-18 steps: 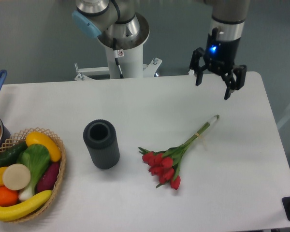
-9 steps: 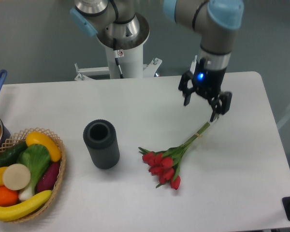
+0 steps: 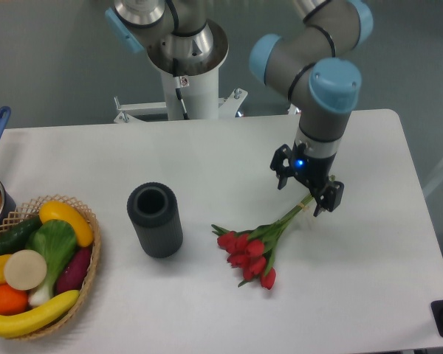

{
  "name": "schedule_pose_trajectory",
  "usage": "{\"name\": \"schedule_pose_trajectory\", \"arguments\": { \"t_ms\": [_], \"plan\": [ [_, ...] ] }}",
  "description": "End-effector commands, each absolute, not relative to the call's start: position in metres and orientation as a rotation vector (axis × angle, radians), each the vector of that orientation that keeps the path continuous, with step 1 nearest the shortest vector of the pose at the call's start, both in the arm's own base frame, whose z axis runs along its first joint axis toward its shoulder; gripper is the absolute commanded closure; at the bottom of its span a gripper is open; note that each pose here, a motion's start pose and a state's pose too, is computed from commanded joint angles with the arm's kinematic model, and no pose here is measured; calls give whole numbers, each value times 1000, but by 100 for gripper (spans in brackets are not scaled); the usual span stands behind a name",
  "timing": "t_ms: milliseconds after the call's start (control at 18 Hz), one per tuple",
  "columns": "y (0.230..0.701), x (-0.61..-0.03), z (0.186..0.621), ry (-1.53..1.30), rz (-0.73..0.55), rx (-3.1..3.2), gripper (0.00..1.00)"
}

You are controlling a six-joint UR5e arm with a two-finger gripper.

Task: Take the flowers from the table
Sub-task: 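Move the open gripper down toward the red tulip stems, then lower the gripper around the tulip stems just above the flower heads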

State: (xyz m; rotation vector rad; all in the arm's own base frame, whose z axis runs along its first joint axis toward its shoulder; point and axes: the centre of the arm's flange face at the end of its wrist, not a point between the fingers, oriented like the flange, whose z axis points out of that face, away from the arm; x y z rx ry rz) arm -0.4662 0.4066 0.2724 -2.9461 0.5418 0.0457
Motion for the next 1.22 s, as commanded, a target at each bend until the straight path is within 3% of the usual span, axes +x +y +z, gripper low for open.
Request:
{"name": "schedule_pose_trajectory", "arguments": {
  "t_ms": [389, 1222],
  "plan": [
    [410, -462, 238, 505, -55, -2957, 0],
    [428, -453, 202, 510, -70, -2966, 0]
  ]
}}
